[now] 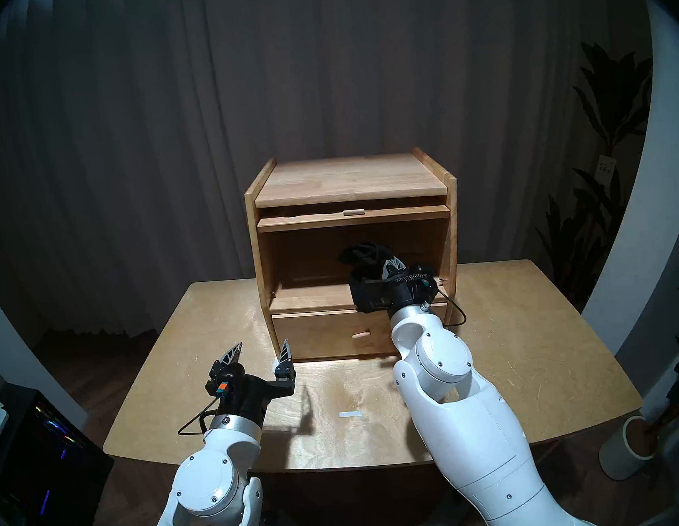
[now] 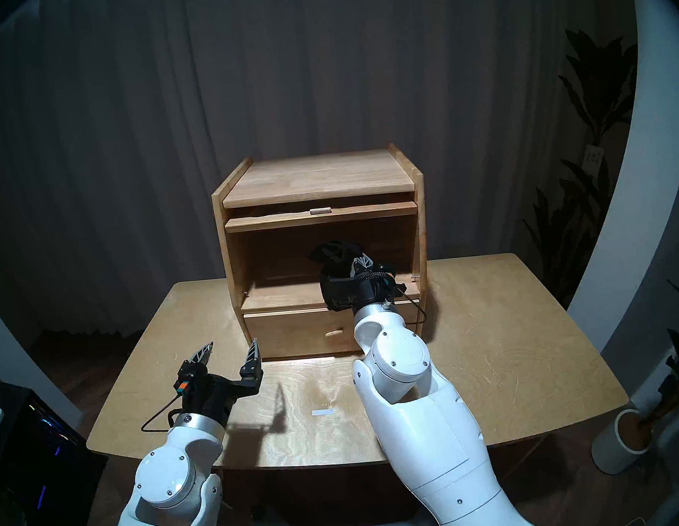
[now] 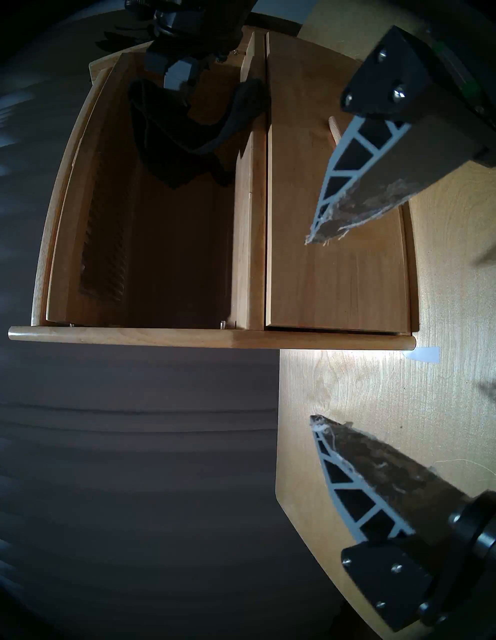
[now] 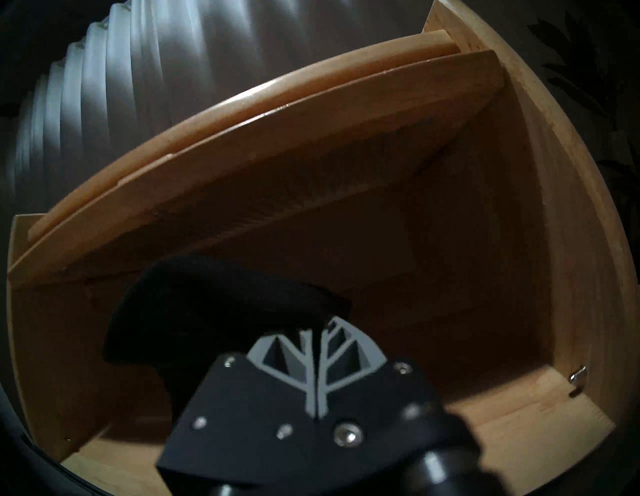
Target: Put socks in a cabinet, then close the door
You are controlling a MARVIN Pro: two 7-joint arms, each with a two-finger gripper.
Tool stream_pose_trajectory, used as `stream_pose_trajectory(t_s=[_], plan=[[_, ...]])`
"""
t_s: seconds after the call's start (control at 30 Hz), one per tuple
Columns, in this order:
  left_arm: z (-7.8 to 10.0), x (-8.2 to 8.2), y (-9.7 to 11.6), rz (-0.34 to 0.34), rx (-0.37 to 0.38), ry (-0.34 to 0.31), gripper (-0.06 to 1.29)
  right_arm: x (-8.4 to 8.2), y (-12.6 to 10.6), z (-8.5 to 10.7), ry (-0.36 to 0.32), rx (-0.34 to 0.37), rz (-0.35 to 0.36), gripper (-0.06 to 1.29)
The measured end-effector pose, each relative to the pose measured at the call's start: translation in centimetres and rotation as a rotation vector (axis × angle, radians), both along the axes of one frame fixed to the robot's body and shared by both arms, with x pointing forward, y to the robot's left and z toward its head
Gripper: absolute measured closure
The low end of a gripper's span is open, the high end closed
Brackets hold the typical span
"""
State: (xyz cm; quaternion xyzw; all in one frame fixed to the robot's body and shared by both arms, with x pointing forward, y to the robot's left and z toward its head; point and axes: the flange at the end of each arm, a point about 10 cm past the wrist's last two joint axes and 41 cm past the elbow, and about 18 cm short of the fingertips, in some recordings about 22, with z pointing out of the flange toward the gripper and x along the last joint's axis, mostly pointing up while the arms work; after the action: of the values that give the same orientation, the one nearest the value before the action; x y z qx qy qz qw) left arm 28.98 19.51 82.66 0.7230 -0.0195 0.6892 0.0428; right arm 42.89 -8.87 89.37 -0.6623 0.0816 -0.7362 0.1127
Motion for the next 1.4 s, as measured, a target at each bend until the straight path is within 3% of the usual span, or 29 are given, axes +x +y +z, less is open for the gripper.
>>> stream_pose_trajectory(t_s=[0.3, 0.67, 1.03, 1.37, 1.4], plan=[[0.0, 0.0, 0.0, -0.001, 0.001, 0.000, -0.02, 2.3, 1.0, 1.0, 0.002, -0.115, -0.049, 1.26], [0.0, 0.0, 0.0, -0.002, 0.001, 0.000, -0.02, 5.5, 1.4, 0.4, 0.045, -0.239, -0.096, 1.26], [0.0, 0.0, 0.0, -0.002, 0.002, 0.000, -0.02, 8.5, 0.7, 1.0, 0.046, -0.303, -0.142, 1.26], [0.2, 0.0, 0.0, -0.004, -0.003, -0.005, -0.02, 10.7, 1.3, 1.8, 0.018, -0.352, -0.126, 1.26], [0.2, 0.0, 0.0, -0.004, -0.003, -0.005, -0.02, 10.6, 1.3, 1.8, 0.016, -0.352, -0.125, 0.80]])
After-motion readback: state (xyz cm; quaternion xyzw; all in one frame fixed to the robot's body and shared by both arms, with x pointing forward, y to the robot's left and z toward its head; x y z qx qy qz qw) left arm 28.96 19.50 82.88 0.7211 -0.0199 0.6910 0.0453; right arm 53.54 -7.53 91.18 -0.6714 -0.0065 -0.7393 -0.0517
